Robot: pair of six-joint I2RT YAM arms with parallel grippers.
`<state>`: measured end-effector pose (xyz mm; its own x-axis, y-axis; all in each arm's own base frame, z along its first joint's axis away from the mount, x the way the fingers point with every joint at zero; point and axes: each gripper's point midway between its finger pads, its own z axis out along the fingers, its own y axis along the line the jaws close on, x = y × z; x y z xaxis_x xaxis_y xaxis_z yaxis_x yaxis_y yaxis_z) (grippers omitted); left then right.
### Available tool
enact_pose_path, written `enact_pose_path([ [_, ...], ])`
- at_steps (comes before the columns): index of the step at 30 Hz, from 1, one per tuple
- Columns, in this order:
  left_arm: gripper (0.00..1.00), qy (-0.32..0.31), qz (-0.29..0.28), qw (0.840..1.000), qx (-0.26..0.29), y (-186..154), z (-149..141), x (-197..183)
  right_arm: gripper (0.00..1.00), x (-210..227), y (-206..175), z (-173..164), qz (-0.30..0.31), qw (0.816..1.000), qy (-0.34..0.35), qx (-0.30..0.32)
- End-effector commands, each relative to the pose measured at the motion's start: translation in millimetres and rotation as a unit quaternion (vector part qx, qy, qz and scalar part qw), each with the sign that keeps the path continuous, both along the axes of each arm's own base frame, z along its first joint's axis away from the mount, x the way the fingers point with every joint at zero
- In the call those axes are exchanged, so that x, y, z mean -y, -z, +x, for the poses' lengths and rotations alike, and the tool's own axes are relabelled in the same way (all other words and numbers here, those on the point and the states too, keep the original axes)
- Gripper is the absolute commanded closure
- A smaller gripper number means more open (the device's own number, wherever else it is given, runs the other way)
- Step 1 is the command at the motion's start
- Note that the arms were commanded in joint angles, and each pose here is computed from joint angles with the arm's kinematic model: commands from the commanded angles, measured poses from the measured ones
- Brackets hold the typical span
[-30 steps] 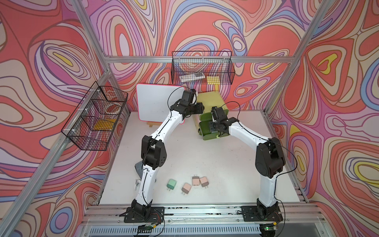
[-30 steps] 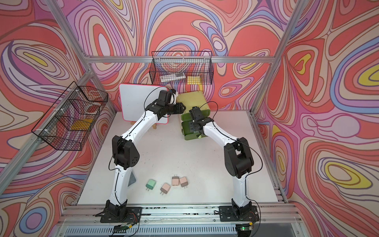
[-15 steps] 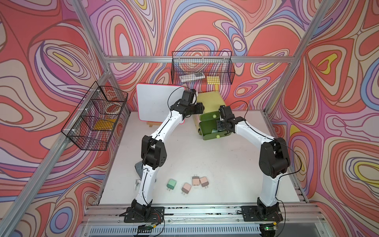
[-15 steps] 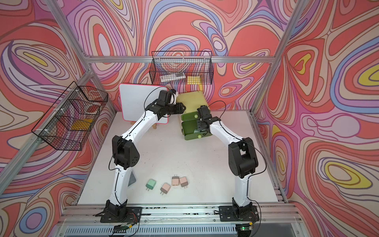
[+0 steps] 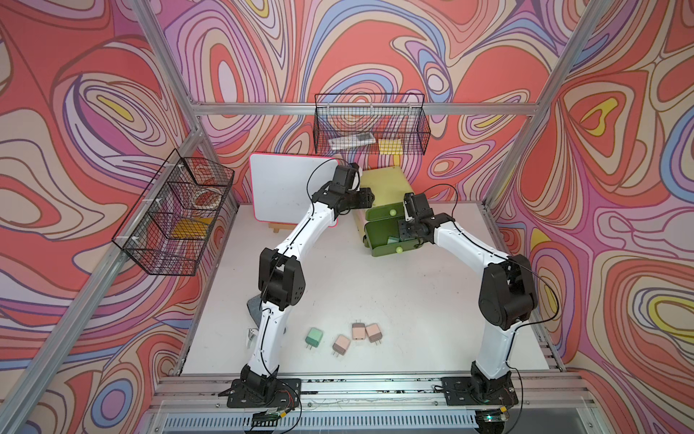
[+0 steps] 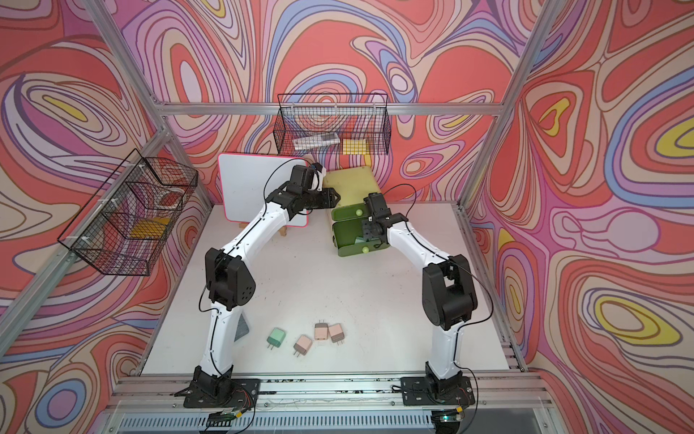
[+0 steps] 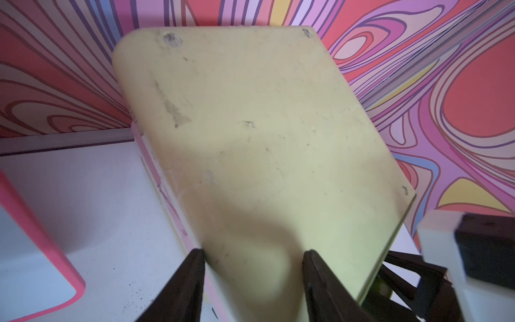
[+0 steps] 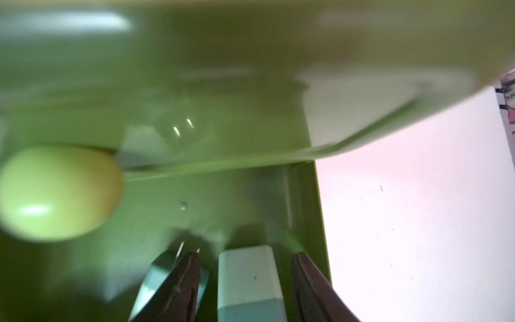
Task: Place the plugs into the drawer by color
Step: Place the plug in the drawer, then move the plug to the center of the board.
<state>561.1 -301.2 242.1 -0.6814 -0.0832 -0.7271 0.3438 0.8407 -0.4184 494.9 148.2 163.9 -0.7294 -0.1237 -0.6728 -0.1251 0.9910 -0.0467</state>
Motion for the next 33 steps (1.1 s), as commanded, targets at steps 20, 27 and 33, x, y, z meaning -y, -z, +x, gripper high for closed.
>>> enact_pose_path([
  [20,0.44,0.015,0.002,1.000,-0.018,7,-7,7,0.42,-244,44,-287,0.046,0.915,-0.399,0.016],
  [27,0.45,0.014,0.002,1.000,-0.024,11,-9,8,0.35,-292,83,-314,-0.030,0.877,-0.479,0.016],
  [33,0.45,0.014,0.004,1.000,-0.020,6,-9,7,0.24,-316,101,-319,-0.031,0.856,-0.515,-0.004],
])
